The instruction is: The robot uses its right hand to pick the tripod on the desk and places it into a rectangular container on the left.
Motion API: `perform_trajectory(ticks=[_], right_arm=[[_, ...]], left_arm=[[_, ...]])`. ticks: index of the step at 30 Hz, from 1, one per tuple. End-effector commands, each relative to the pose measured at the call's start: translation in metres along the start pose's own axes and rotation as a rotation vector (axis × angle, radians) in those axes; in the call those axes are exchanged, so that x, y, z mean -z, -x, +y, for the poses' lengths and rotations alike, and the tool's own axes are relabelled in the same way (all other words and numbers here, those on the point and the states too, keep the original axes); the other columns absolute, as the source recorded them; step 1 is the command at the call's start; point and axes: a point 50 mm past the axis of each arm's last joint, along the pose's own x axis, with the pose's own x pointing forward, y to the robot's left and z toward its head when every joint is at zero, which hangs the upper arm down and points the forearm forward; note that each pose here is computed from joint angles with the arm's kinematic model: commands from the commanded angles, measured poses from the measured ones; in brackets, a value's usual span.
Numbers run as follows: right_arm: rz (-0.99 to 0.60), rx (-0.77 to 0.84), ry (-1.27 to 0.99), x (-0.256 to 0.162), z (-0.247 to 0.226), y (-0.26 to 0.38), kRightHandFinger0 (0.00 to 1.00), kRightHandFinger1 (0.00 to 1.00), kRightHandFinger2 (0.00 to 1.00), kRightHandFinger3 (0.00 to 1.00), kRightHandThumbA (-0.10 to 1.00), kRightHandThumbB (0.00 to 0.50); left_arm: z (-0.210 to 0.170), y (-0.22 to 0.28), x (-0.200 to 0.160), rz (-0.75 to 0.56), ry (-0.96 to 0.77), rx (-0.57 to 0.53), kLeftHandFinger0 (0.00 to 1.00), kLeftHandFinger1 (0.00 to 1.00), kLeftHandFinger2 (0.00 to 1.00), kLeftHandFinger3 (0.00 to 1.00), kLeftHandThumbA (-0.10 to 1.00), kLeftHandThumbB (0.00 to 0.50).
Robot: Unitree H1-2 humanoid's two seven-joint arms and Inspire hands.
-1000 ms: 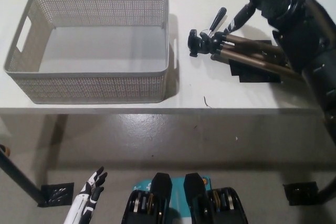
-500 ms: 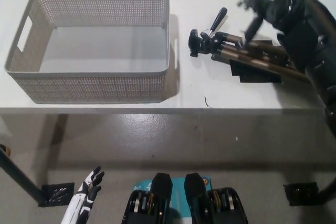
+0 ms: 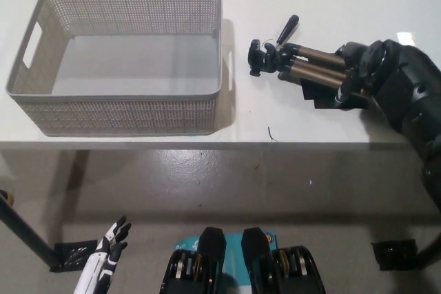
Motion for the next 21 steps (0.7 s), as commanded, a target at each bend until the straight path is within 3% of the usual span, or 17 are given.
perform_trajectory(ticks=[1,5,7,8,9,10,11,12,13,14,15,16,17,18,19,20,21], right_arm=[[-0.005,0.003,0.028,0.004,0.033,-0.007,1.0,1.0,1.0,1.0,1.0,0.5],[0.008,-0.005,0.031,0.015,0.062,-0.013,1.0,1.0,1.0,1.0,1.0,0.468],[-0.013,0.068,0.044,0.022,0.07,-0.015,1.0,1.0,1.0,1.0,0.75,0.398],[-0.018,0.127,0.035,0.026,0.073,-0.016,1.0,1.0,1.0,1.0,0.49,0.36],[-0.019,0.147,0.03,0.027,0.073,-0.016,0.95,1.0,1.0,1.0,0.42,0.341],[-0.037,0.232,0.038,0.031,0.078,-0.016,0.24,0.34,0.44,0.75,0.03,0.234],[-0.053,0.275,0.016,0.032,0.078,-0.016,0.02,0.08,0.22,0.62,-0.09,0.238],[-0.069,0.307,-0.011,0.033,0.079,-0.016,0.09,0.15,0.27,0.59,-0.1,0.234],[-0.089,0.339,-0.052,0.036,0.079,-0.015,0.22,0.3,0.4,0.61,-0.1,0.239],[-0.117,0.369,-0.077,0.038,0.078,-0.015,0.17,0.26,0.37,0.6,-0.1,0.245],[-0.12,0.374,-0.083,0.039,0.077,-0.015,0.22,0.32,0.42,0.59,-0.1,0.247],[-0.125,0.384,-0.096,0.04,0.076,-0.015,0.2,0.28,0.38,0.51,-0.1,0.221],[-0.124,0.394,-0.108,0.042,0.073,-0.014,0.1,0.19,0.32,0.43,-0.1,0.204],[-0.122,0.397,-0.111,0.042,0.072,-0.014,0.08,0.17,0.3,0.41,-0.1,0.201],[-0.118,0.408,-0.129,0.044,0.071,-0.014,0.0,0.05,0.21,0.34,-0.1,0.189],[-0.125,0.419,-0.178,0.046,0.069,-0.014,0.0,0.03,0.21,0.35,-0.1,0.158],[-0.115,0.414,-0.212,0.047,0.068,-0.014,0.01,0.13,0.4,0.5,-0.1,0.139]], left_arm=[[0.01,-0.006,-0.012,-0.069,-0.007,0.001,1.0,1.0,1.0,1.0,1.0,0.164],[0.01,-0.006,-0.014,-0.071,-0.005,0.006,1.0,1.0,1.0,1.0,1.0,0.171],[0.011,-0.008,-0.015,-0.072,-0.006,0.009,1.0,1.0,1.0,1.0,1.0,0.172],[0.011,-0.009,-0.015,-0.074,-0.004,0.01,1.0,1.0,1.0,1.0,1.0,0.163],[0.011,-0.01,-0.015,-0.076,-0.004,0.011,1.0,1.0,1.0,1.0,1.0,0.162],[0.012,-0.011,-0.016,-0.08,-0.019,0.011,1.0,1.0,1.0,1.0,1.0,0.161],[0.012,-0.012,-0.017,-0.082,-0.022,0.011,1.0,1.0,1.0,1.0,1.0,0.159],[0.013,-0.013,-0.018,-0.084,-0.024,0.011,1.0,1.0,1.0,1.0,1.0,0.158],[0.014,-0.015,-0.019,-0.085,-0.024,0.014,1.0,1.0,1.0,1.0,1.0,0.166],[0.015,-0.015,-0.018,-0.086,-0.021,0.013,1.0,1.0,1.0,1.0,1.0,0.165],[0.015,-0.017,-0.019,-0.088,-0.021,0.014,1.0,1.0,1.0,1.0,1.0,0.164],[0.015,-0.018,-0.019,-0.089,-0.021,0.014,1.0,1.0,1.0,1.0,1.0,0.162],[0.015,-0.019,-0.02,-0.09,-0.018,0.014,1.0,1.0,1.0,1.0,1.0,0.168],[0.015,-0.019,-0.021,-0.087,-0.014,0.011,1.0,1.0,1.0,1.0,1.0,0.169],[0.014,-0.019,-0.021,-0.089,-0.012,0.013,1.0,1.0,1.0,1.0,1.0,0.163],[0.014,-0.019,-0.022,-0.091,-0.012,0.015,1.0,1.0,1.0,1.0,1.0,0.162],[0.014,-0.019,-0.022,-0.092,-0.012,0.014,1.0,1.0,1.0,1.0,1.0,0.159]])
